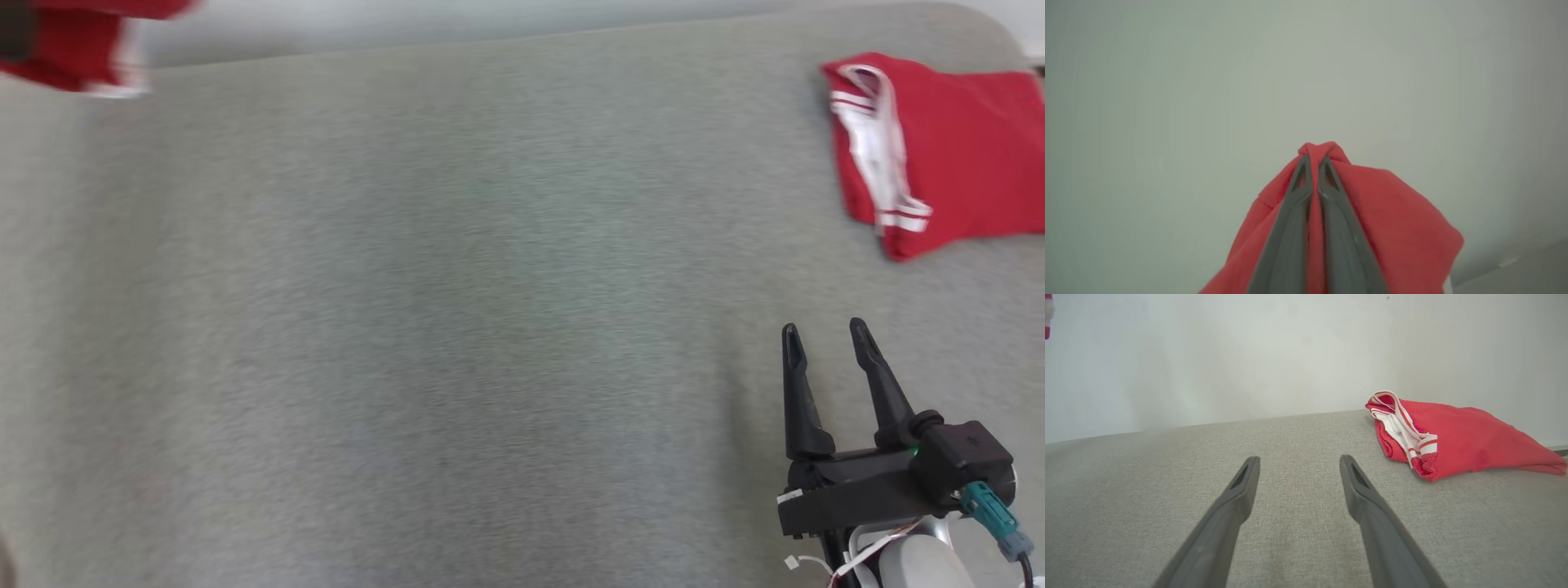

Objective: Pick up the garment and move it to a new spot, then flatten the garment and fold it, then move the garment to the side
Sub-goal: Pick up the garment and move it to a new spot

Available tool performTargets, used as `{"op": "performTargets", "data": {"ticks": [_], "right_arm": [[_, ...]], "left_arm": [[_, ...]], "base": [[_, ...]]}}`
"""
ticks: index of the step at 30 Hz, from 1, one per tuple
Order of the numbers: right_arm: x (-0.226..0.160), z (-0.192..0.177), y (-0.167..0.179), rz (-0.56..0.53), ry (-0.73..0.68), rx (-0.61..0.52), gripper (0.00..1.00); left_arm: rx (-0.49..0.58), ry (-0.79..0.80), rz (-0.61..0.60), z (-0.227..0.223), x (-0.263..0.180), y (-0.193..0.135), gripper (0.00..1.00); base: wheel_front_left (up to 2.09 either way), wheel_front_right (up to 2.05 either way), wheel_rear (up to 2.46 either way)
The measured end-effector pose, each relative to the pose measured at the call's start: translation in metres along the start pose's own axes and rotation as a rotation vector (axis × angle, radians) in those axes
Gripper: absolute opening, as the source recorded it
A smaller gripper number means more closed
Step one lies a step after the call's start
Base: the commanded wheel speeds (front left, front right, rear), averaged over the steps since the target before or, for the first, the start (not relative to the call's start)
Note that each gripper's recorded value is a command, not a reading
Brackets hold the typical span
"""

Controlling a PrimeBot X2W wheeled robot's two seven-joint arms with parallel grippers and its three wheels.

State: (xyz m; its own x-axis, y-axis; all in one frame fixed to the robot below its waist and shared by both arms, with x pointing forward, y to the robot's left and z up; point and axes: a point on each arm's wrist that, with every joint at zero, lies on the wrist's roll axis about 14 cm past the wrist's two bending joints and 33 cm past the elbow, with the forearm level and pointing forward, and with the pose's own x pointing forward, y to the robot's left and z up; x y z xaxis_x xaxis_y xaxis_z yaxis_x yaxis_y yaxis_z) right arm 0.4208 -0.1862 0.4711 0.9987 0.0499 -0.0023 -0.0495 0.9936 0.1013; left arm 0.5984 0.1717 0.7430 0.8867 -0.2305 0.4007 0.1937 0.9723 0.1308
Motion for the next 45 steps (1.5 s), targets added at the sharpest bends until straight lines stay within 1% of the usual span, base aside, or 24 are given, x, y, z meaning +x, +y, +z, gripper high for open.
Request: {"op": "performTargets", "data": {"ticks": [4,6,10,13,16,19,21,25,28,29,30,33,36,41,45], "right_arm": [[-0.011,0.003,-0.016,-0.054,-0.004,0.005,1.00],[-0.017,0.004,-0.025,-0.083,-0.002,0.002,1.00],[-0.029,0.010,-0.041,-0.133,-0.013,-0.001,1.00],[-0.036,0.014,-0.048,-0.158,-0.021,0.003,1.00],[-0.041,0.017,-0.053,-0.178,-0.027,0.005,1.00],[-0.043,0.018,-0.054,-0.183,-0.030,0.004,1.00],[-0.043,0.017,-0.052,-0.176,-0.029,0.006,1.00],[-0.041,0.015,-0.047,-0.161,-0.025,0.012,1.00],[-0.039,0.015,-0.044,-0.151,-0.025,0.014,1.00],[-0.039,0.015,-0.042,-0.146,-0.025,0.013,1.00],[-0.039,0.014,-0.041,-0.141,-0.022,0.011,1.00],[-0.037,0.014,-0.036,-0.127,-0.024,0.009,1.00],[-0.036,0.016,-0.032,-0.112,-0.031,0.006,1.00],[-0.035,0.017,-0.021,-0.080,-0.034,0.004,1.00],[-0.033,0.021,-0.010,-0.046,-0.048,-0.001,1.00]], "left_arm": [[-0.064,-0.024,-0.126,0.004,0.012,-0.064,0.00],[-0.112,-0.020,-0.177,-0.001,0.012,-0.095,0.00],[-0.204,0.040,-0.273,-0.029,0.001,-0.153,0.00],[-0.263,0.091,-0.324,-0.051,-0.013,-0.189,0.00],[-0.314,0.149,-0.358,-0.074,-0.032,-0.215,0.00],[-0.352,0.229,-0.376,-0.100,-0.058,-0.233,0.00],[-0.394,0.280,-0.360,-0.118,-0.077,-0.239,0.00],[-0.413,0.404,-0.366,-0.155,-0.121,-0.252,0.00],[-0.433,0.484,-0.376,-0.175,-0.152,-0.263,0.00],[-0.431,0.496,-0.378,-0.178,-0.160,-0.265,0.47],[-0.427,0.496,-0.378,-0.178,-0.164,-0.265,1.00],[-0.432,0.461,-0.360,-0.172,-0.165,-0.262,1.00],[-0.422,0.398,-0.311,-0.161,-0.159,-0.247,1.00],[-0.368,0.288,-0.193,-0.141,-0.149,-0.201,1.00],[-0.312,0.248,-0.091,-0.132,-0.156,-0.158,1.00]], "base": [[0.00,0.00,0.00],[0.00,0.00,0.00],[0.00,0.00,0.00],[0.00,0.00,0.00],[0.00,0.00,0.00],[0.00,0.00,0.00],[0.00,0.00,0.00],[0.00,0.00,0.00],[0.00,0.00,0.00],[0.00,0.00,0.00],[0.00,0.00,0.00],[0.00,0.00,0.00],[0.00,0.00,0.00],[0.00,0.00,0.00],[0.00,0.00,0.00]]}}
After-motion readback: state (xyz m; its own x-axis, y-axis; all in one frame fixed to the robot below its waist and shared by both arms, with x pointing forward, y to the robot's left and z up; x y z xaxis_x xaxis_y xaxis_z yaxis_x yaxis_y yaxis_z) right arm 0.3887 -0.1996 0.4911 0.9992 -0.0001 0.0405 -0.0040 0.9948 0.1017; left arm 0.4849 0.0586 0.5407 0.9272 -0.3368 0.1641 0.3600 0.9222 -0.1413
